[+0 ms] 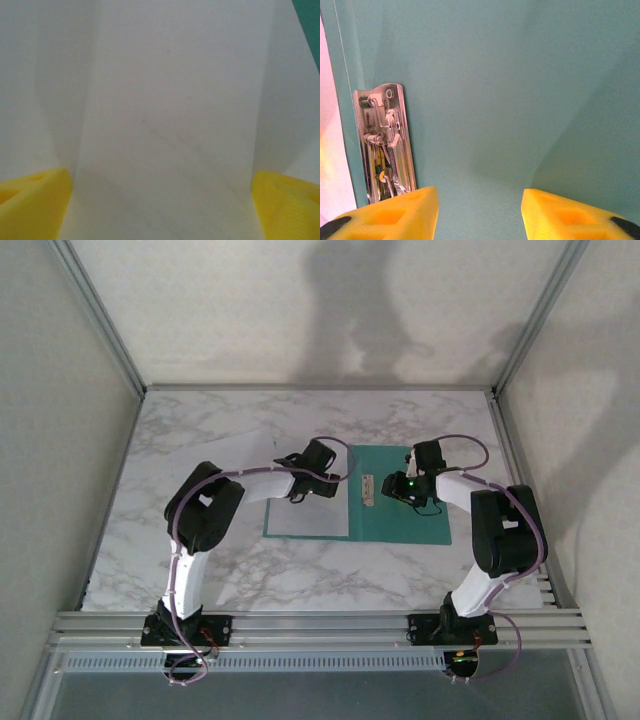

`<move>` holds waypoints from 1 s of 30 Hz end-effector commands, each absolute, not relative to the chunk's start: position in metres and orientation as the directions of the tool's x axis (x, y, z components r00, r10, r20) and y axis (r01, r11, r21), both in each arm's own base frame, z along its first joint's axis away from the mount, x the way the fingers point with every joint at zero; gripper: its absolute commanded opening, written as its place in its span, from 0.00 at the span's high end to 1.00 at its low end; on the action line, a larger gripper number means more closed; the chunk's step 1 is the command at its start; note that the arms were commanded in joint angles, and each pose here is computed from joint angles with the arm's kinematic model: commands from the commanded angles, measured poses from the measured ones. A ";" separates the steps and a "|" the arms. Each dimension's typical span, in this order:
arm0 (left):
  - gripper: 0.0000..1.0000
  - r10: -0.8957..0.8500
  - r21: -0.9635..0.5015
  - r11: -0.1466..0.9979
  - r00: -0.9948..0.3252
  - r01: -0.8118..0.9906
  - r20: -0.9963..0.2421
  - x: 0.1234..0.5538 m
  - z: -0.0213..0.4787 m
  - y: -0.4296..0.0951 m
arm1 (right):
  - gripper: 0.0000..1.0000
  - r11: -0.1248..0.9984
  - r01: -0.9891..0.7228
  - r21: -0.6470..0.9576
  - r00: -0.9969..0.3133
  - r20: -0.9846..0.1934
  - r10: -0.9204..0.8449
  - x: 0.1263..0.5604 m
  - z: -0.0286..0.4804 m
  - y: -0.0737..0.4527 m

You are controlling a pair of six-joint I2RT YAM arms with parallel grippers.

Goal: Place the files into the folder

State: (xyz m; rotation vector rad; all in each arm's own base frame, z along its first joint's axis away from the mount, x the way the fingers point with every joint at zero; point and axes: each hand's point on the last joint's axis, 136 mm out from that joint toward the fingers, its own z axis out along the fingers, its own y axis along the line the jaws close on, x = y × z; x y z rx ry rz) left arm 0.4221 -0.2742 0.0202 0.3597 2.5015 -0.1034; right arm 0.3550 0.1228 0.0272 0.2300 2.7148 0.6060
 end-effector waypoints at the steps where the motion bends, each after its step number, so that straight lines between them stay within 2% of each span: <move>1: 0.08 0.297 0.092 0.953 -0.823 0.290 -0.484 0.407 0.000 -0.242 | 0.51 0.907 0.118 0.404 -0.926 -0.285 0.248 0.349 0.019 0.112; 14: 0.09 0.346 0.028 0.925 -0.813 0.378 -0.468 0.398 0.001 -0.262 | 0.51 0.905 0.122 0.409 -0.925 -0.283 0.253 0.349 0.018 0.113; 23: 0.08 0.415 0.075 0.900 -0.791 0.429 -0.449 0.394 -0.003 -0.262 | 0.51 0.904 0.124 0.410 -0.926 -0.279 0.254 0.349 0.018 0.113; 30: 0.08 0.440 0.054 0.882 -0.776 0.468 -0.451 0.390 0.001 -0.270 | 0.51 0.903 0.127 0.411 -0.926 -0.278 0.257 0.349 0.018 0.113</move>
